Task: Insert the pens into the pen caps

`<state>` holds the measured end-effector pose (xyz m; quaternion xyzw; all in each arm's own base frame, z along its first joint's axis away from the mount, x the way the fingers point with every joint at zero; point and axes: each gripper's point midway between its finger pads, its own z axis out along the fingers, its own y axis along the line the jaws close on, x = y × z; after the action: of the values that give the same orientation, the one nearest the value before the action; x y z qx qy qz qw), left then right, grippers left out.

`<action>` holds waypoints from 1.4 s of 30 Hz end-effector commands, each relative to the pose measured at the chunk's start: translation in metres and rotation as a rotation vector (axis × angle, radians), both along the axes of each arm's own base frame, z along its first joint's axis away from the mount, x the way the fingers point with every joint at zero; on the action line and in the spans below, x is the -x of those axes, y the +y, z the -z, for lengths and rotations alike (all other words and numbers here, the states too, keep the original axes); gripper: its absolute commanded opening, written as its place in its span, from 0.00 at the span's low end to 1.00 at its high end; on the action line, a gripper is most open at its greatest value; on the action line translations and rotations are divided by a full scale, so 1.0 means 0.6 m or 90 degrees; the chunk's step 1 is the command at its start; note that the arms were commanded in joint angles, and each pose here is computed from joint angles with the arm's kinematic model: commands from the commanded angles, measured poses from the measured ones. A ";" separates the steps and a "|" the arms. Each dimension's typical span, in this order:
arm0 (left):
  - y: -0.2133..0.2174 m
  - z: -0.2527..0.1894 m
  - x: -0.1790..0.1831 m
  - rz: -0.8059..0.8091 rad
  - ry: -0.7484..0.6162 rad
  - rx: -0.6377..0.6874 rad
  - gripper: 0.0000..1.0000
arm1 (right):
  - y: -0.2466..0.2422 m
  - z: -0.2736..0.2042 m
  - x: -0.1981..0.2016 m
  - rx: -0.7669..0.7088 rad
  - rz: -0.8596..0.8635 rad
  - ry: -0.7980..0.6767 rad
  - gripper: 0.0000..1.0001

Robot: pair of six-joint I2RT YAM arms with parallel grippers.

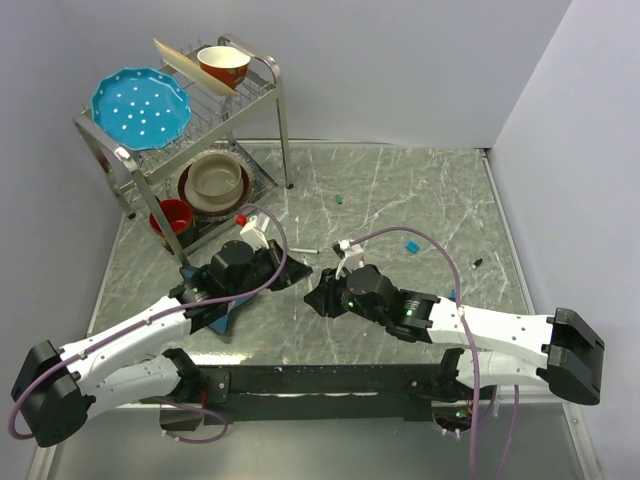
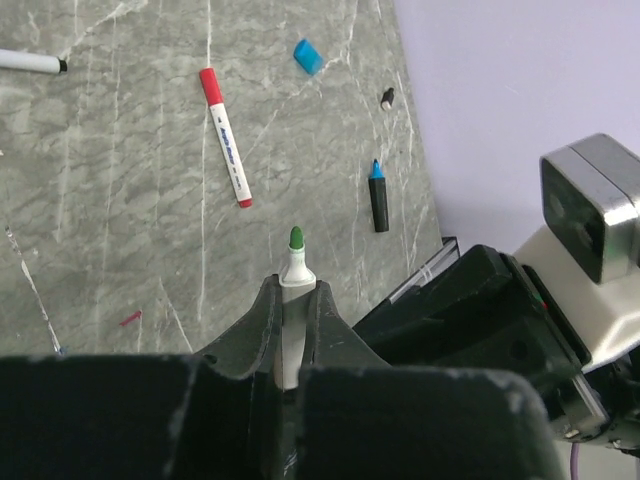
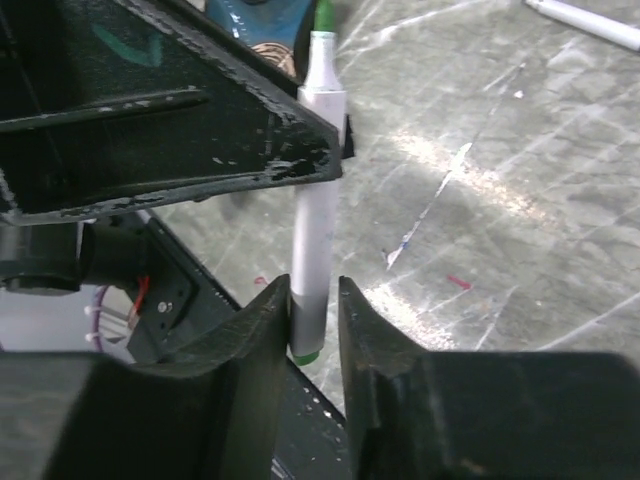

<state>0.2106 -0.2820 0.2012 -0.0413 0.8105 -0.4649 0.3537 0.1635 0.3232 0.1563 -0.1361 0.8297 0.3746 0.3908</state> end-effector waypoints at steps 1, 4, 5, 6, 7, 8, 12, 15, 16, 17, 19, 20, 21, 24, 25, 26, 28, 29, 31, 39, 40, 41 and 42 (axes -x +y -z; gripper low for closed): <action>-0.009 -0.061 0.002 0.027 -0.064 0.029 0.01 | 0.006 -0.022 0.004 -0.028 -0.013 -0.015 0.16; -0.003 -0.063 -0.003 0.014 -0.070 0.021 0.01 | 0.011 -0.025 0.010 -0.036 -0.025 -0.008 0.11; -0.001 -0.061 -0.003 0.012 -0.070 0.017 0.01 | 0.013 -0.023 0.011 -0.036 -0.027 -0.004 0.12; 0.000 -0.063 -0.005 0.008 -0.071 0.017 0.01 | 0.013 -0.024 0.012 -0.039 -0.027 -0.002 0.25; 0.002 -0.066 -0.006 0.005 -0.075 0.016 0.01 | 0.013 -0.024 0.013 -0.040 -0.027 0.001 0.31; 0.002 -0.067 -0.006 0.005 -0.078 0.015 0.01 | 0.013 -0.024 0.013 -0.040 -0.028 0.000 0.34; 0.002 -0.069 -0.005 0.009 -0.079 0.013 0.01 | 0.010 -0.022 0.013 -0.041 -0.026 -0.001 0.36; 0.002 -0.071 -0.005 0.009 -0.081 0.014 0.01 | 0.011 -0.027 0.014 -0.046 -0.030 -0.006 0.17; 0.002 -0.069 -0.004 0.010 -0.080 0.014 0.01 | 0.012 -0.027 0.014 -0.046 -0.030 -0.005 0.11; 0.001 -0.072 -0.002 0.014 -0.080 0.018 0.01 | 0.013 -0.029 0.016 -0.049 -0.036 -0.007 0.04; 0.001 -0.075 0.000 0.016 -0.084 0.022 0.10 | 0.014 -0.034 0.015 -0.055 -0.034 -0.009 0.00; 0.001 -0.079 0.002 0.020 -0.088 0.028 0.19 | 0.014 -0.038 0.013 -0.059 -0.031 -0.010 0.00; 0.001 -0.073 0.004 0.023 -0.088 0.028 0.26 | 0.014 -0.044 0.010 -0.067 -0.025 -0.015 0.00; -0.001 -0.075 0.014 0.038 -0.098 0.054 0.44 | 0.013 -0.060 0.005 -0.084 -0.012 -0.026 0.00; -0.003 -0.084 0.014 0.040 -0.110 0.068 0.48 | 0.013 -0.064 0.003 -0.086 -0.010 -0.030 0.00; -0.004 -0.083 0.016 0.045 -0.111 0.073 0.48 | 0.014 -0.072 0.002 -0.092 -0.008 -0.033 0.00; -0.007 -0.079 0.020 0.055 -0.112 0.076 0.49 | 0.016 -0.077 0.001 -0.098 -0.007 -0.035 0.00; -0.008 -0.078 0.019 0.056 -0.113 0.078 0.48 | 0.017 -0.081 -0.001 -0.104 -0.005 -0.037 0.00; -0.010 -0.070 0.019 0.057 -0.107 0.074 0.47 | 0.018 -0.086 -0.001 -0.108 -0.005 -0.040 0.00; -0.022 -0.053 0.022 0.073 -0.087 0.084 0.33 | 0.012 -0.101 -0.011 -0.123 0.020 -0.051 0.00; -0.023 -0.052 0.023 0.076 -0.084 0.087 0.25 | 0.011 -0.103 -0.012 -0.126 0.024 -0.051 0.00; -0.024 -0.050 0.025 0.077 -0.081 0.093 0.22 | 0.009 -0.104 -0.015 -0.127 0.031 -0.053 0.00; -0.026 -0.052 0.025 0.078 -0.082 0.099 0.18 | 0.007 -0.106 -0.019 -0.129 0.042 -0.055 0.00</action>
<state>0.1995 -0.2909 0.2217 0.0036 0.7696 -0.5196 0.3711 0.1632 0.3270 0.1827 -0.1206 0.8054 0.4130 0.4076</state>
